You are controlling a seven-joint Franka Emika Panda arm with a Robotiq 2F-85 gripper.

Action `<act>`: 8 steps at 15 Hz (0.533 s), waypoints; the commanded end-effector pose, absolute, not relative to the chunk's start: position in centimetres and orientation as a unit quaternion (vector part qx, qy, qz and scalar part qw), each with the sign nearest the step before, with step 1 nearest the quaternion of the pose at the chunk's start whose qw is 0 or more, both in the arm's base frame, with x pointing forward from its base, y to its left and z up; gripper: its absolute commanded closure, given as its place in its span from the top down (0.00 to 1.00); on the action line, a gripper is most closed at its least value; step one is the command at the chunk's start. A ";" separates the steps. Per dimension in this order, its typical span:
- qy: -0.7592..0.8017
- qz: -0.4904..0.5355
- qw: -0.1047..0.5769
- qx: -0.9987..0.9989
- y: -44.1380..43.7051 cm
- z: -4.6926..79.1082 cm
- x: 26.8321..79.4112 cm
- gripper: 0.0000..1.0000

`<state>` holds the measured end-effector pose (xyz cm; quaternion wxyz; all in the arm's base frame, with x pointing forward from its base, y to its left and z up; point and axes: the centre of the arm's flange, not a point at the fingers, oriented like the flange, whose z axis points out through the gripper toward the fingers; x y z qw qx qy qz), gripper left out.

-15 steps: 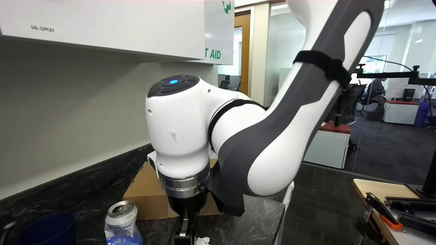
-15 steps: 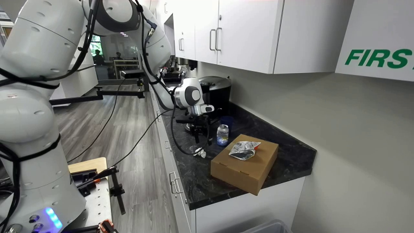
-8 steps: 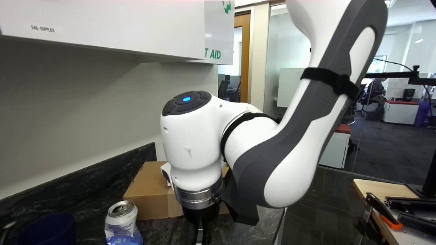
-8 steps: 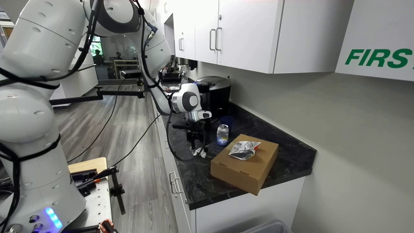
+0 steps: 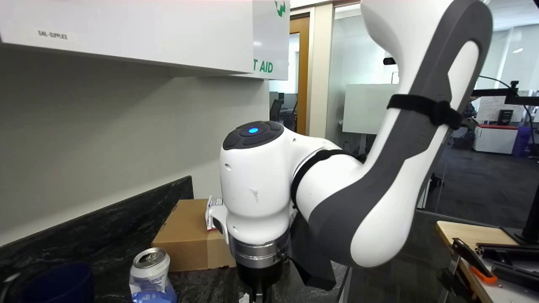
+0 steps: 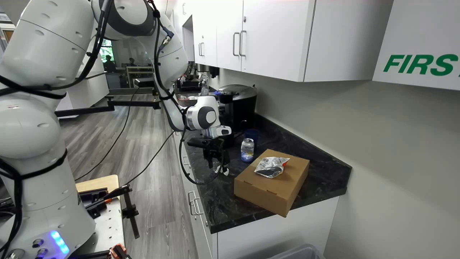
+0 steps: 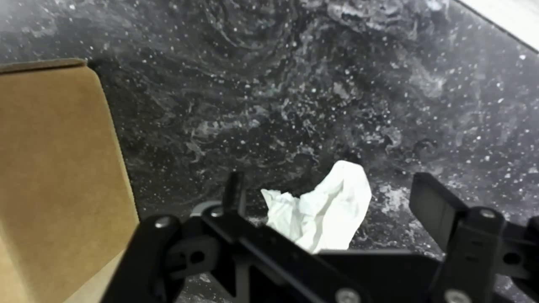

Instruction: Throw the paper, can, and packet in the bin

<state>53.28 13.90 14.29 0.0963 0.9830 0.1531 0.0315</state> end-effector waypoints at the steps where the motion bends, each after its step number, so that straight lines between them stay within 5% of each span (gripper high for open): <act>1: 0.157 0.057 0.076 0.983 13.3 15.5 51.9 1.00; 8: 0.162 0.086 0.072 0.980 13.0 15.6 52.1 1.00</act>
